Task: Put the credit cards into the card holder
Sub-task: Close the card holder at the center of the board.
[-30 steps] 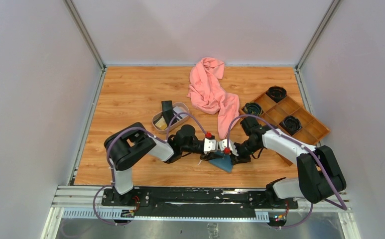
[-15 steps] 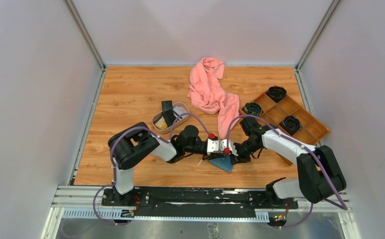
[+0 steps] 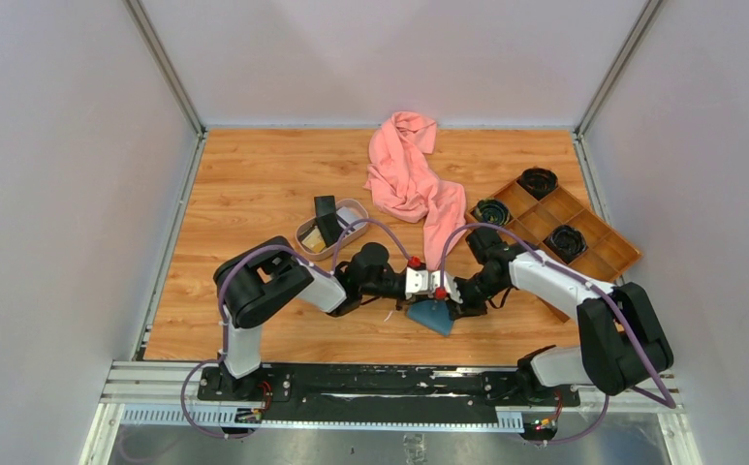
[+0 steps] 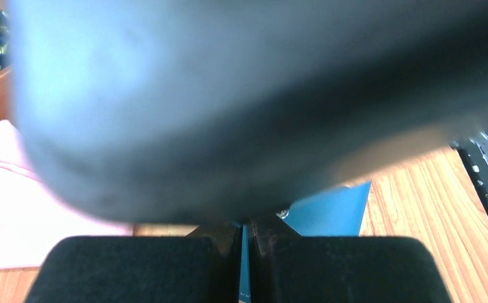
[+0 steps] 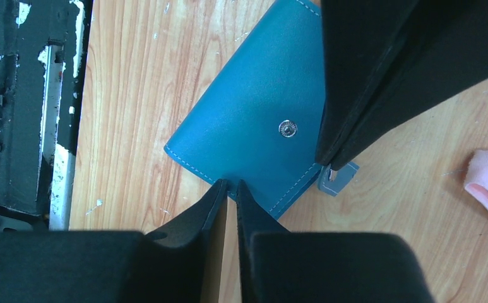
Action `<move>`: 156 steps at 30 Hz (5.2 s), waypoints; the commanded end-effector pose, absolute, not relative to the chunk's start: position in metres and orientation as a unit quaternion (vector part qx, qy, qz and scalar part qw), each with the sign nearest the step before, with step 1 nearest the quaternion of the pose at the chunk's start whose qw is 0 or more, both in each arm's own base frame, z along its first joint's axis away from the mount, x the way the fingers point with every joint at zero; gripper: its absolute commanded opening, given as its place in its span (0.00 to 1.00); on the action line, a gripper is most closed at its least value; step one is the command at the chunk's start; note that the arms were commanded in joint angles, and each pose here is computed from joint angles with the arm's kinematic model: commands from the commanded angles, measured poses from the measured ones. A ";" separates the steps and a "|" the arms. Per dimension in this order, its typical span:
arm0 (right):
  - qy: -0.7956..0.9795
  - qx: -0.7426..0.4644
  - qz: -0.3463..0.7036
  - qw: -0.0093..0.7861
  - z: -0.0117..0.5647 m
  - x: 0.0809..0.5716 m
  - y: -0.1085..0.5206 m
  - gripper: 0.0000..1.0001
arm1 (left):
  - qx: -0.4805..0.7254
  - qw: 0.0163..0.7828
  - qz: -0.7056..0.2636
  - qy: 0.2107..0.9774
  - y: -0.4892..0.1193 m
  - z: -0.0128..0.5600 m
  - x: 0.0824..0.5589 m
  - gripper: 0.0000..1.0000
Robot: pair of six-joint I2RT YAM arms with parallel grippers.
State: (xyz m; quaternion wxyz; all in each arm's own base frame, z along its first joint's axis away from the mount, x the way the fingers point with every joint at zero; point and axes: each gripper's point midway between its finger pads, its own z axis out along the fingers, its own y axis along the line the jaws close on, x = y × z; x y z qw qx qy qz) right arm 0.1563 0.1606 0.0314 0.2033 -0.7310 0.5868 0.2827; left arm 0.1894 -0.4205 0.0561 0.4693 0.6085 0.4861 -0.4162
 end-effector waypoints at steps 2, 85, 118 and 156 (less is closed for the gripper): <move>0.602 -0.726 0.274 0.188 0.029 0.158 0.160 0.17 | 0.590 0.467 -0.419 0.508 -0.421 0.056 0.191 0.00; 0.692 -0.605 0.378 0.107 0.046 0.177 0.192 0.04 | 0.291 0.330 -0.432 0.787 -0.380 0.049 0.205 0.28; 0.694 -0.604 0.378 0.104 0.045 0.176 0.191 0.03 | 0.242 0.303 -0.462 0.798 -0.379 0.058 0.208 0.28; 0.693 -0.601 0.384 0.103 0.046 0.175 0.193 0.03 | 0.248 0.274 -0.489 0.790 -0.380 0.063 0.200 0.09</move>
